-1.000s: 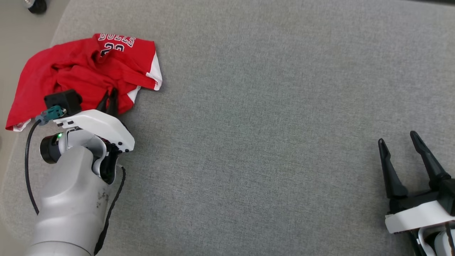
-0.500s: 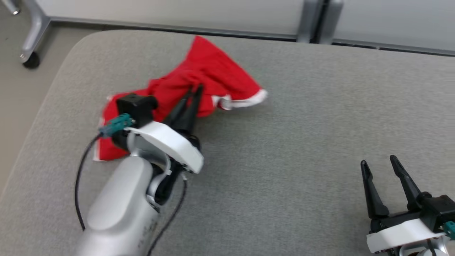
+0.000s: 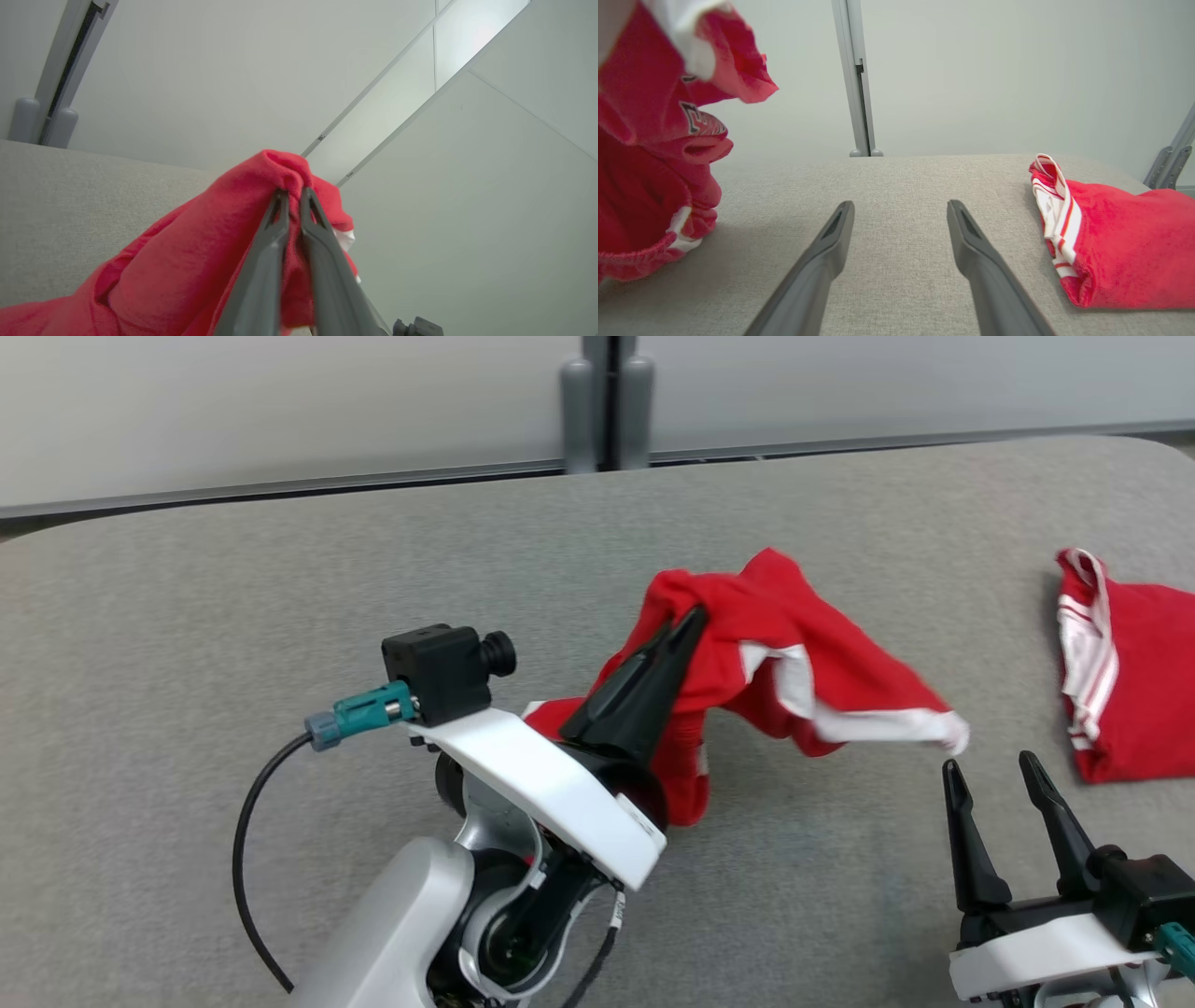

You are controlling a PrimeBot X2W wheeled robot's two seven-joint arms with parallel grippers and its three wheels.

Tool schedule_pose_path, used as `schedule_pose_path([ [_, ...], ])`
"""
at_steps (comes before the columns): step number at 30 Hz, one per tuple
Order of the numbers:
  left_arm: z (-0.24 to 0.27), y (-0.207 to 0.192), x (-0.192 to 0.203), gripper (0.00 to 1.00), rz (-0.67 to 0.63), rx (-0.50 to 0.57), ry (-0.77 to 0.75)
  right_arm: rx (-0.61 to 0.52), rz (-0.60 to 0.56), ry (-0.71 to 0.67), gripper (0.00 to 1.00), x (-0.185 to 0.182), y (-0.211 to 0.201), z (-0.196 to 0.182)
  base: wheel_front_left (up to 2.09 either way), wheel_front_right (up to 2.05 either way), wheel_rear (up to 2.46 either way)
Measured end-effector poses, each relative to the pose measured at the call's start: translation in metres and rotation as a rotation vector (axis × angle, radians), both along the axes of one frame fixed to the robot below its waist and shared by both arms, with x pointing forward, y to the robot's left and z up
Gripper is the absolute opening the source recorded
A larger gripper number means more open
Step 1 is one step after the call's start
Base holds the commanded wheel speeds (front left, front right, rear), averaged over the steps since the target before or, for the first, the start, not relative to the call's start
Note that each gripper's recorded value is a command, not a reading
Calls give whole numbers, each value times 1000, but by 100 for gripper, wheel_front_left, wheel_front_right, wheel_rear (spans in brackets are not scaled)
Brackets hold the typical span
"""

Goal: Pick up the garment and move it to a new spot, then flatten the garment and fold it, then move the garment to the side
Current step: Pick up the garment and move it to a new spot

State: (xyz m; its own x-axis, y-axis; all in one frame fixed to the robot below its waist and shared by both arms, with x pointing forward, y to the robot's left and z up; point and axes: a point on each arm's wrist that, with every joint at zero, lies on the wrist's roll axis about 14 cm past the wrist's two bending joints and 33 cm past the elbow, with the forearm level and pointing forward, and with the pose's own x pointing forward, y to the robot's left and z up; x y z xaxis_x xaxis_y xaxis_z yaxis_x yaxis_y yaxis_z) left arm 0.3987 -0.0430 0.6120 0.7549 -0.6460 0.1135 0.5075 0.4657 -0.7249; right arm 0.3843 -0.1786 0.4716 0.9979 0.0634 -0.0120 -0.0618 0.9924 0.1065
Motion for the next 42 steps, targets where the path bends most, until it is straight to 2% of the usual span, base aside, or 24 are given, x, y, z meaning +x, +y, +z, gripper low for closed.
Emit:
schedule_pose_path([
  [2, -19, -6, 5, 0, -15, -20, 111, 0, -36, 10, 100, -6, -11, -2, 0, 0, 0],
  [5, -77, -11, 14, 0, -36, 42, 319, 5, -71, 35, 100, -15, -21, -9, 0, 0, 0],
  [7, -121, -12, 16, 0, -67, 130, 433, 5, -79, 48, 100, -17, -23, -13, 0, 0, 0],
  [9, -160, 1, 26, 0, -23, 221, 502, 6, -78, 63, 100, -18, -22, -17, 0, 0, 0],
  [10, -173, 9, 33, 7, 0, 292, 482, 7, -74, 66, 100, -17, -20, -18, 0, 0, 0],
  [11, -181, 17, 43, 23, 34, 331, 468, 11, -74, 67, 100, -17, -20, -18, 0, 0, 0],
  [13, -193, 27, 54, 47, 81, 360, 467, 15, -79, 66, 100, -16, -21, -18, 0, 0, 0],
  [14, -197, 28, 55, 89, 87, 362, 465, 19, -79, 66, 100, -16, -21, -18, 0, 0, 0],
  [15, -200, 27, 54, 100, 91, 353, 463, 19, -80, 68, 100, -16, -21, -19, 0, 0, 0],
  [17, -193, 23, 53, 100, 72, 327, 406, 20, -79, 68, 100, -16, -21, -19, 0, 0, 0],
  [19, -178, 29, 61, 100, 124, 316, 305, 14, -73, 69, 100, -17, -19, -19, 0, 0, 0],
  [22, -158, 51, 66, 100, 215, 424, 87, 3, -75, 53, 100, -20, -21, -14, 0, 0, 0],
  [24, -151, 65, 59, 100, 266, 473, 11, -18, -70, 34, 100, -21, -21, -8, 0, 0, 0],
  [27, -146, 80, 36, 100, 322, 479, -19, -41, -70, 5, 100, -25, -26, 2, 0, 0, 0],
  [32, -131, 141, -14, 100, 503, 547, -81, -78, -59, -49, 100, -35, -29, 19, 0, 0, 0],
  [34, -137, 161, -36, 100, 542, 602, -86, -88, -52, -58, 100, -38, -29, 22, 0, 0, 0],
  [38, -139, 198, -70, 100, 649, 629, -64, -97, -29, -79, 100, -40, -22, 28, 0, 0, 0],
  [42, -139, 215, -90, 100, 675, 679, -88, -87, -22, -85, 100, -45, -17, 30, 0, 0, 0],
])
